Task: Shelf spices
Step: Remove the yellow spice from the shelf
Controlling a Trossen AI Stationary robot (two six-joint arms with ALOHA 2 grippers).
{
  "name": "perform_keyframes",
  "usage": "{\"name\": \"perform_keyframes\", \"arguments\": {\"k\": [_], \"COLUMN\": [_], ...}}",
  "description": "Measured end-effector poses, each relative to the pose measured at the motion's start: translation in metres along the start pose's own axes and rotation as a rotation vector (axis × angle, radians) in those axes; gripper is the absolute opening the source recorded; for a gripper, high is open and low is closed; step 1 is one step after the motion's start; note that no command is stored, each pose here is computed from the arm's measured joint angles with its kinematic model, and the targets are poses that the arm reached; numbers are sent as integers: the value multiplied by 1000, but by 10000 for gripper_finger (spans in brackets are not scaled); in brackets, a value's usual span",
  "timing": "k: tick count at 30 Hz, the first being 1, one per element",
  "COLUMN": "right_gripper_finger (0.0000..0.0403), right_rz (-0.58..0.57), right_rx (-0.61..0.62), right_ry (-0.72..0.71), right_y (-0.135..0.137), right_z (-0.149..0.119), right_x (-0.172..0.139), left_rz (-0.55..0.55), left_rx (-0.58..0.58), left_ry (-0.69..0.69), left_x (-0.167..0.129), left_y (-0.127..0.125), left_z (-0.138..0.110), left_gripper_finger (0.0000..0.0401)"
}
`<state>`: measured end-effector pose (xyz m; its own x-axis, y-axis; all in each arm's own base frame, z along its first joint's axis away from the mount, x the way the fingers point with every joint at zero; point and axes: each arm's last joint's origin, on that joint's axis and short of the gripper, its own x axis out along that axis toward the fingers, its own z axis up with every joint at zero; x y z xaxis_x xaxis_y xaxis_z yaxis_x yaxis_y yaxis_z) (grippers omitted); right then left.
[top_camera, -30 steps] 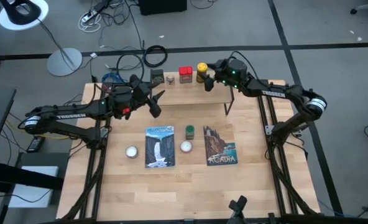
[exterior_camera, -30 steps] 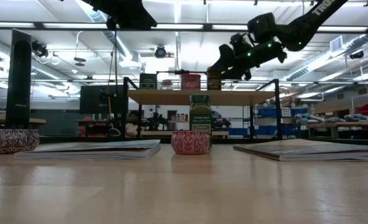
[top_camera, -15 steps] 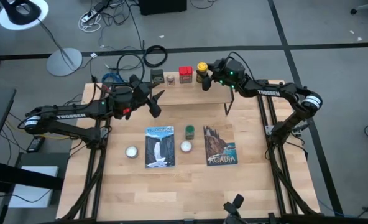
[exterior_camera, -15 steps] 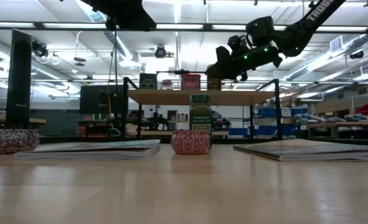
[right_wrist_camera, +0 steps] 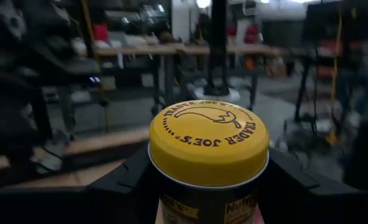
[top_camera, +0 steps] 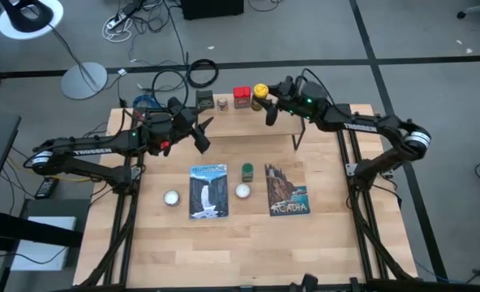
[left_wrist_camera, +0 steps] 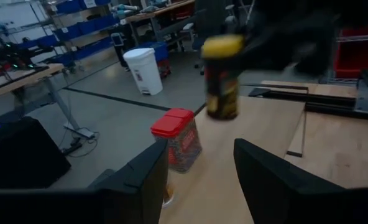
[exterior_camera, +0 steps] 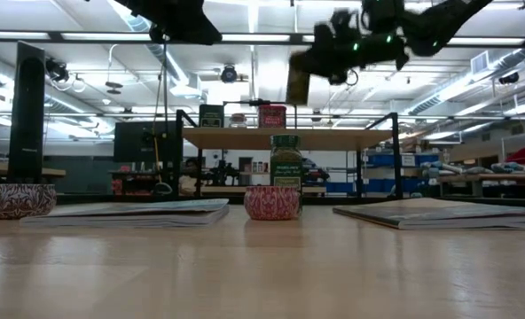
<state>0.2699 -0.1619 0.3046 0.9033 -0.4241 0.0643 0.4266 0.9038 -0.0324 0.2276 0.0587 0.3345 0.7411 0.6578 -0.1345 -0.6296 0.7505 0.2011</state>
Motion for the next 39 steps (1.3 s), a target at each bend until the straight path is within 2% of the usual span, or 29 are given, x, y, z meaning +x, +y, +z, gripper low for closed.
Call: {"name": "perform_keyframes", "arguments": {"k": [4, 6, 14, 19, 23, 31, 36, 39], "right_gripper_finger": [201, 201, 201, 201, 201, 201, 201, 201], "right_rz": [57, 93, 152, 205, 251, 317, 345, 329], "right_rx": [-14, 0, -34, -33, -23, 76, 90, 88], "right_ry": [-73, -62, 89, 161, 137, 173, 163, 174], "right_y": [22, 33, 81, 120, 147, 188, 205, 202], "right_z": [27, 33, 25, 5, -11, -62, -89, -102], "right_x": [-17, -25, -35, -32, -23, -2, 5, 11], "left_rz": [1, 1, 0, 3, 33, 38, 38, 39], "left_rx": [3, 3, 4, 17, 17, 7, 5, 3], "left_ry": [0, 0, 3, 25, 6, -21, -23, -25], "left_x": [0, 0, 0, 0, 0, 0, 0, 0], "left_y": [0, 0, 0, 0, 1, 1, 2, 2], "left_z": [0, 0, 0, -3, 0, 3, 3, 3], "left_gripper_finger": [188, 188, 188, 188, 188, 188, 188, 188]}}
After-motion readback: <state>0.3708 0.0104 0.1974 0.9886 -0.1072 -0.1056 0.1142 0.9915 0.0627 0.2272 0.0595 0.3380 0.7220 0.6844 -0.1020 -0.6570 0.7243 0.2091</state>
